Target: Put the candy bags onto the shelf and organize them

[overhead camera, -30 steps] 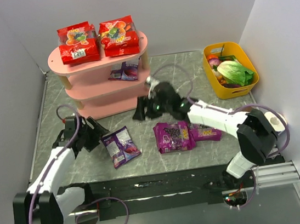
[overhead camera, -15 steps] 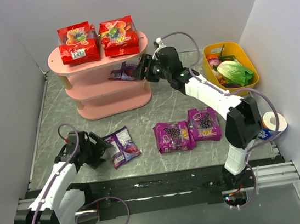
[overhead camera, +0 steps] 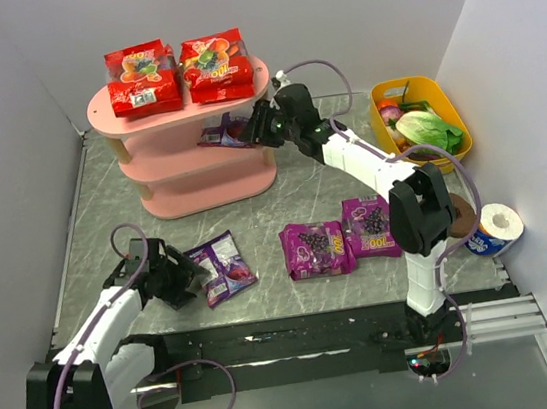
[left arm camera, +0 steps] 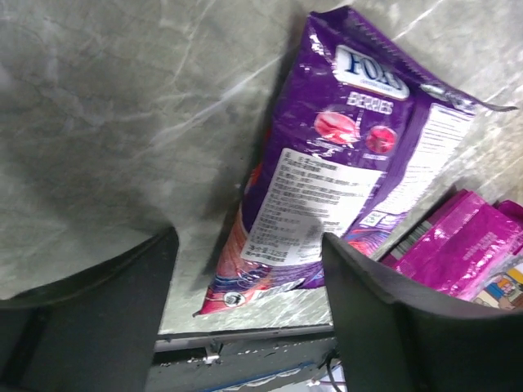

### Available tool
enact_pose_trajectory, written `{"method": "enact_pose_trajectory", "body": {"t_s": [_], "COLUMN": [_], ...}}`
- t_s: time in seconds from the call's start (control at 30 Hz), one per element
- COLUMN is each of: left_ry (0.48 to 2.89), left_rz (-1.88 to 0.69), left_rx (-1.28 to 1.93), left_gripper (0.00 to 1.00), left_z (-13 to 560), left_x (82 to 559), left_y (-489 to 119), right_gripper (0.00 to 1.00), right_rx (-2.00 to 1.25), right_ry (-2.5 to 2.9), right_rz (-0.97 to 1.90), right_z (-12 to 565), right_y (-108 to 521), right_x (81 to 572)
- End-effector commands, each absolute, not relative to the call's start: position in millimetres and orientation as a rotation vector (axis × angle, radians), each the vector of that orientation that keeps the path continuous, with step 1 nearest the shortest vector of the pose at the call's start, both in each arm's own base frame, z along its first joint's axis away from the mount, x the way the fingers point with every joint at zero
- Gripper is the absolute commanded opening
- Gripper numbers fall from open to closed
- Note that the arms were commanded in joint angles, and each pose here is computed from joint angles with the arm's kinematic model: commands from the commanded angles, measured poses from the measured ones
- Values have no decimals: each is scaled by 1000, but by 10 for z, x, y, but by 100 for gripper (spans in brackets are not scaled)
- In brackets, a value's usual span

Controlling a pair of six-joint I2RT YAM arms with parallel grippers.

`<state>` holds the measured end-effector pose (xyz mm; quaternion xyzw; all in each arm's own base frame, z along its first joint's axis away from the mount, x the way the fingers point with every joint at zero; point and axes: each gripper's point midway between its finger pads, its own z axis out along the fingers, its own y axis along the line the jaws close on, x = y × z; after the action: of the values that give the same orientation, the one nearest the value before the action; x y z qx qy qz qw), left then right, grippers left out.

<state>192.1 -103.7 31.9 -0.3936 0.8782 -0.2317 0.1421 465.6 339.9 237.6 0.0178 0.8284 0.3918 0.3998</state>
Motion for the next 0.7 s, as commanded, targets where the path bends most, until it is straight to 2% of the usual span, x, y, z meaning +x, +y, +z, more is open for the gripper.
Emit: {"method": "enact_pose_trajectory", "body": {"t_s": [0.0, 0.07, 0.17, 0.53, 0.67], "left_ry": [2554, 2543, 2520, 2480, 2467], "left_rz": [-646, -640, -625, -582, -565], "left_rx": [-1149, -1144, -1139, -1025, -987], "left_gripper": [70, 64, 54, 50, 50], "left_z": [318, 323, 341, 468, 493], "left_x": [1914, 1947, 2013, 2385, 2508], "left_y": [-1033, -1022, -999, -956, -943], "right_gripper": [39, 29, 21, 11, 12], "right_rx": [39, 48, 59, 69, 67], "right_ry": [2041, 2050, 2064, 2103, 2091], "right_rz": [1014, 1007, 987, 924, 905], "right_z": [2580, 2553, 2514, 2361, 2412], "right_y": [3398, 3365, 3294, 3003, 2917], "right_x": [4746, 4706, 4641, 4497, 4489]}}
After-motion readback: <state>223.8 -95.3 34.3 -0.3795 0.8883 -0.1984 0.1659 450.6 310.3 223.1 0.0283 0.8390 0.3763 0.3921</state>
